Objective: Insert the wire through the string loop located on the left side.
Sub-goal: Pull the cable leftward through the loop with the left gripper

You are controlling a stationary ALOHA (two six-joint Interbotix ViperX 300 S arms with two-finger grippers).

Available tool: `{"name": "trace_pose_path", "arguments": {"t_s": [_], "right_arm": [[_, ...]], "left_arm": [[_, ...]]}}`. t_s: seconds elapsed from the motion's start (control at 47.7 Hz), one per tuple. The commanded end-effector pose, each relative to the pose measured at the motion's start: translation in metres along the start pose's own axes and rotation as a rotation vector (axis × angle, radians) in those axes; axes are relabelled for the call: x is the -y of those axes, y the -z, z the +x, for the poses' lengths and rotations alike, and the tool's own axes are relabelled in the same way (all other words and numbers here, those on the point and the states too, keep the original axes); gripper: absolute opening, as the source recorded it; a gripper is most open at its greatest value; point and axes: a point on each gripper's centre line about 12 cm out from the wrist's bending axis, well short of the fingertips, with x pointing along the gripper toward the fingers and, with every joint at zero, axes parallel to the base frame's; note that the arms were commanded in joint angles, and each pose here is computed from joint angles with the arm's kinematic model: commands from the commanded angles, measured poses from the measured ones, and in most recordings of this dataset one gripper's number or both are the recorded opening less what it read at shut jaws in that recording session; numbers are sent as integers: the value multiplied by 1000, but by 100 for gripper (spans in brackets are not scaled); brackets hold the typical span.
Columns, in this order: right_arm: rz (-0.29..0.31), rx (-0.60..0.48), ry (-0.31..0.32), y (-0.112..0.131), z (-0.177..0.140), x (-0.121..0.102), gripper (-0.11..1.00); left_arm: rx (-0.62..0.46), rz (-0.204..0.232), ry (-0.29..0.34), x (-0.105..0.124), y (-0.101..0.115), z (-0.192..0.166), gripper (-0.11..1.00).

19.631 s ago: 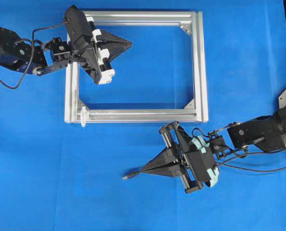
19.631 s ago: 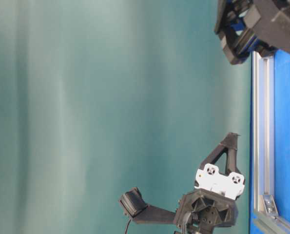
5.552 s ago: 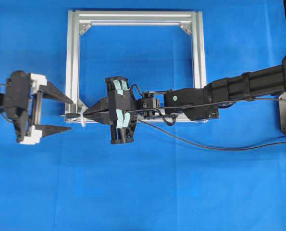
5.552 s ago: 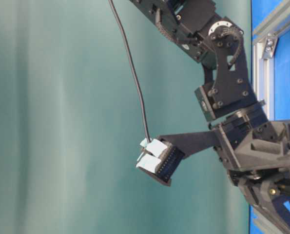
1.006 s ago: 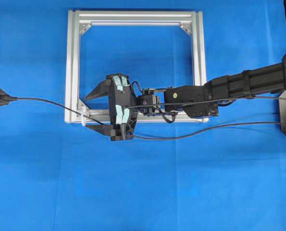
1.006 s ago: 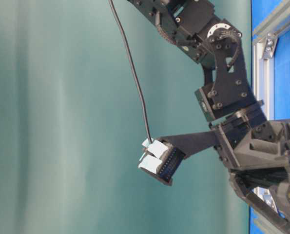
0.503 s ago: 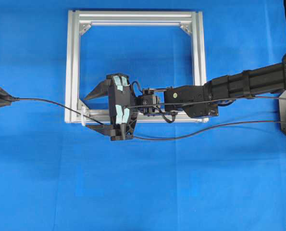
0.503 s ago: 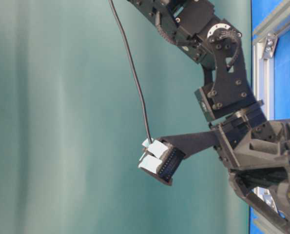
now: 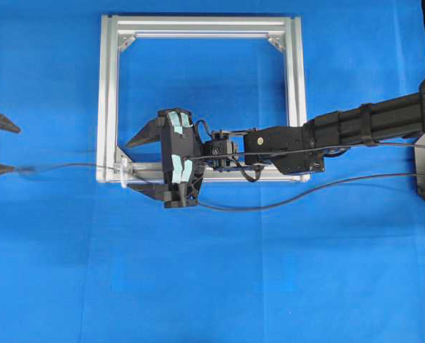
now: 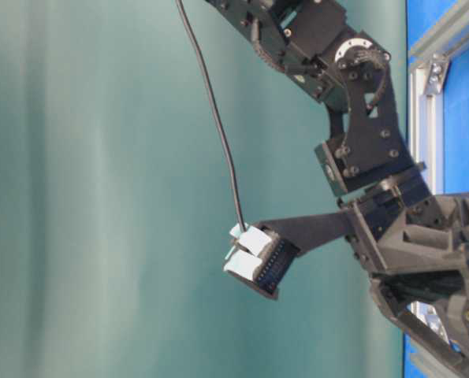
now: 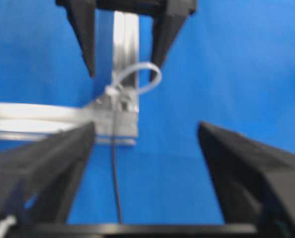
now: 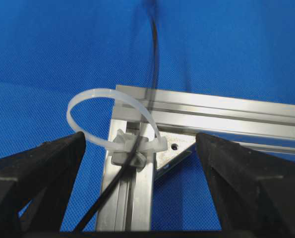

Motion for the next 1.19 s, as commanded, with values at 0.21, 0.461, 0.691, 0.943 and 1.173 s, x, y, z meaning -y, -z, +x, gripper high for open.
{"name": "trace_pose_path", "arguments": {"t_s": [0.21, 0.461, 0.691, 0.943, 1.173], "right_arm": [[3, 51, 5, -23, -5, 2, 94], [1, 88, 7, -58, -22, 1, 94], [3, 104, 10, -89, -40, -1, 94], [1, 115, 14, -119, -62, -2, 94], [2, 121, 15, -129, -70, -3, 94]], "left_arm": [[-2, 5, -1, 0, -3, 1, 81], [6, 0, 0, 1, -5, 1, 81], [9, 2, 1, 1, -5, 0, 81], [15, 2, 2, 1, -6, 0, 81], [18, 2, 2, 1, -7, 0, 81]]}}
